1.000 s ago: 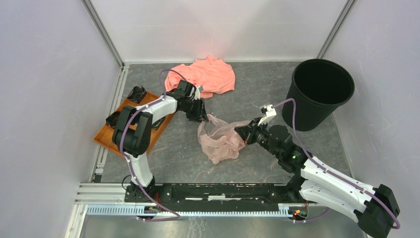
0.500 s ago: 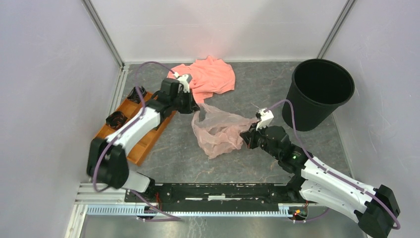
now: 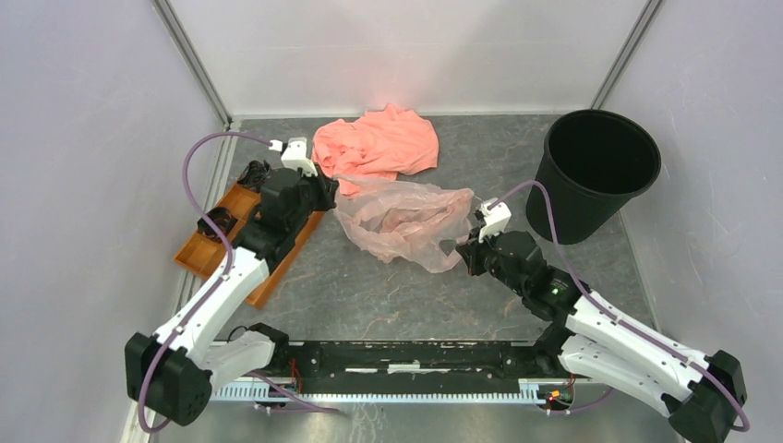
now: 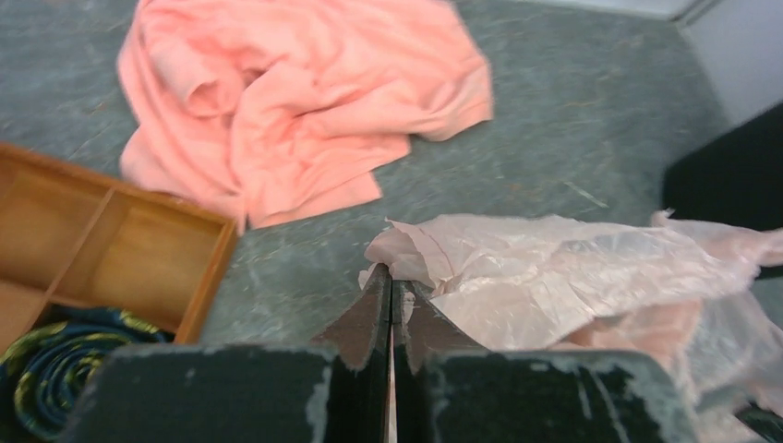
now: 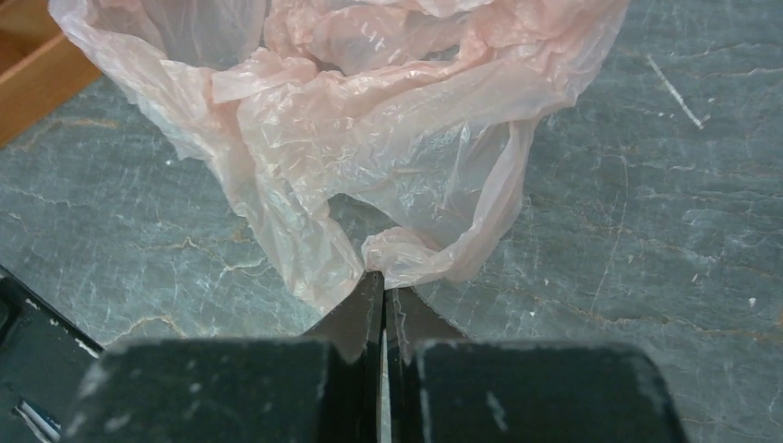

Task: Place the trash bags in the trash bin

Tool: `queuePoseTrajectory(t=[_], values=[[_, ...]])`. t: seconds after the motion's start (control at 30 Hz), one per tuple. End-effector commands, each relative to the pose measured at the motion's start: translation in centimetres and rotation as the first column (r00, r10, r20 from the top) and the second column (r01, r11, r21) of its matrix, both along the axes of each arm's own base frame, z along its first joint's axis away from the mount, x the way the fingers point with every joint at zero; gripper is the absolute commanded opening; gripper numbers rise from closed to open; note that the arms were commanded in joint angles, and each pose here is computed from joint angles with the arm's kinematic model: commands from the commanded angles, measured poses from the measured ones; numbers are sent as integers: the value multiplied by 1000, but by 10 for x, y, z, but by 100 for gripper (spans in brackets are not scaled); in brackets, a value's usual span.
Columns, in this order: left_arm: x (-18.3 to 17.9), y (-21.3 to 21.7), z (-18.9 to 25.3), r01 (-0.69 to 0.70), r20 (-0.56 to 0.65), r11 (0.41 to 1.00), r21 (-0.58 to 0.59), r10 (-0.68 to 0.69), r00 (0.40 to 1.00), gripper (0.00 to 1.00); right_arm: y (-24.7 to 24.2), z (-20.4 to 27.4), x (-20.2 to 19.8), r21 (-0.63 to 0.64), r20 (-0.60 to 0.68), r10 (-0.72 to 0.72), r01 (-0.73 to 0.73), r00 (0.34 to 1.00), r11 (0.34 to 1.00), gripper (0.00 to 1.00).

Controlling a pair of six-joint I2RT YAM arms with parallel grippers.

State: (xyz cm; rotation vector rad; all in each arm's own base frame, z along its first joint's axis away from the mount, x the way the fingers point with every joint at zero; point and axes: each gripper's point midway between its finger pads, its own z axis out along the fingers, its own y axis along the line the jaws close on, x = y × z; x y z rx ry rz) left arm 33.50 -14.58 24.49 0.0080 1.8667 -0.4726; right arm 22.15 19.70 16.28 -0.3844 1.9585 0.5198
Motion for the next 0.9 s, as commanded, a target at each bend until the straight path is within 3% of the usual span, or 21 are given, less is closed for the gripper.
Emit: queuePoseTrajectory(t=[0.0,0.1,0.2,0.3,0.4,0.47,0.53,0.6,0.67,0.73,0.77,0.87], values=[[19,16,-21,-136,-101,988,67,143,985,2,11,-9,1,15,-51,18,-17,999,1000,1],[23,3,-32,-76,-157,995,64,85,984,2,16,-33,-4,38,-155,-5,11,988,999,1],[21,-22,-49,44,-230,999,13,-40,972,2,29,-32,-2,87,-180,13,2,984,996,1],[30,-37,-41,65,-277,996,-61,-79,957,2,33,6,28,58,-104,-55,61,993,996,0],[55,-43,20,67,-251,963,-263,-135,959,2,18,88,75,-116,15,-182,183,983,976,0],[65,-55,102,156,-141,911,-383,-224,964,2,16,192,96,-133,171,-197,221,965,966,0],[50,-72,205,334,62,838,-431,-342,938,2,18,290,91,-52,316,-137,161,939,986,0],[2,-81,309,524,344,763,-377,-410,845,2,21,360,62,61,449,-39,13,893,998,0],[-59,-76,373,622,575,739,-260,-399,714,2,18,400,25,172,555,18,-137,831,976,1],[-110,-59,395,632,721,748,-202,-324,613,2,10,420,-16,264,662,44,-287,748,921,0],[-126,-46,393,616,759,758,-215,-267,594,2,6,416,-35,275,704,63,-354,707,894,1],[-120,-5,326,430,710,823,-372,-46,703,2,-4,382,-59,271,800,44,-426,598,863,1]])
